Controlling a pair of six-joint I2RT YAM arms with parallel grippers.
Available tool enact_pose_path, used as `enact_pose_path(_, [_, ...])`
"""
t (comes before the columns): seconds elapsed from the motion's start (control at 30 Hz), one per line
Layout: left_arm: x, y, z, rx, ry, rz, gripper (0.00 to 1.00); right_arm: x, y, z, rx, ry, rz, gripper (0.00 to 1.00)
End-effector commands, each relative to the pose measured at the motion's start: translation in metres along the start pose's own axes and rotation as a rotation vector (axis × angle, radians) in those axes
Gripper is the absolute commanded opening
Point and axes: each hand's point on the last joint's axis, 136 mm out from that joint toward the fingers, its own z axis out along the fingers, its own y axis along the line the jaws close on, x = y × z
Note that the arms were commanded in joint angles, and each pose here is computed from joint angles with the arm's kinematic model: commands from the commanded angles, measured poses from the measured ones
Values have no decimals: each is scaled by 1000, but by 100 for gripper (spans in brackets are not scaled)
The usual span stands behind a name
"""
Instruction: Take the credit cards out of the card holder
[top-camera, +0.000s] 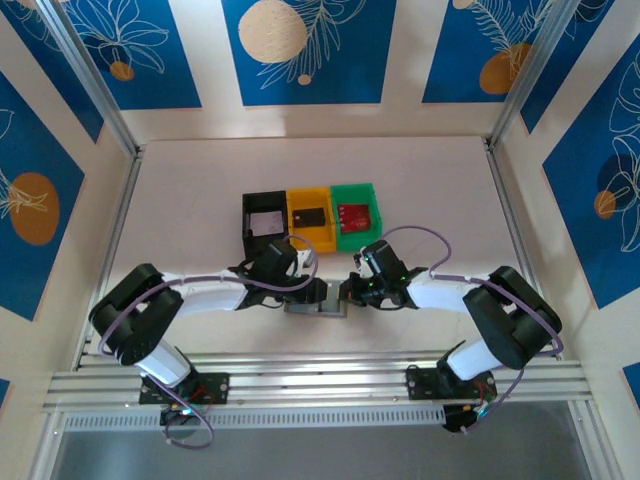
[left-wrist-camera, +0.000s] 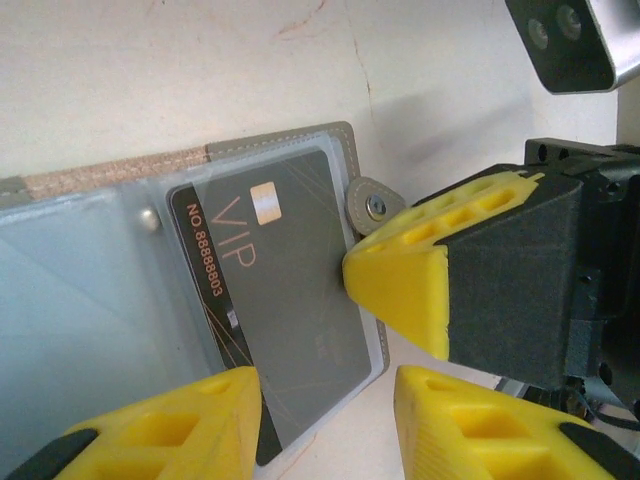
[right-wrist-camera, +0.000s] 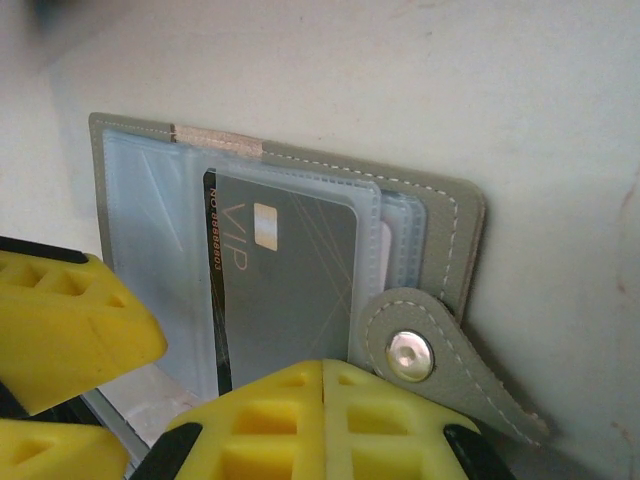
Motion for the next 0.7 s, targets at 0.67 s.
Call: enact_pose_path(0.67, [4,30,14,-90,11,-20,34,16,-22,7,44,49,46,0])
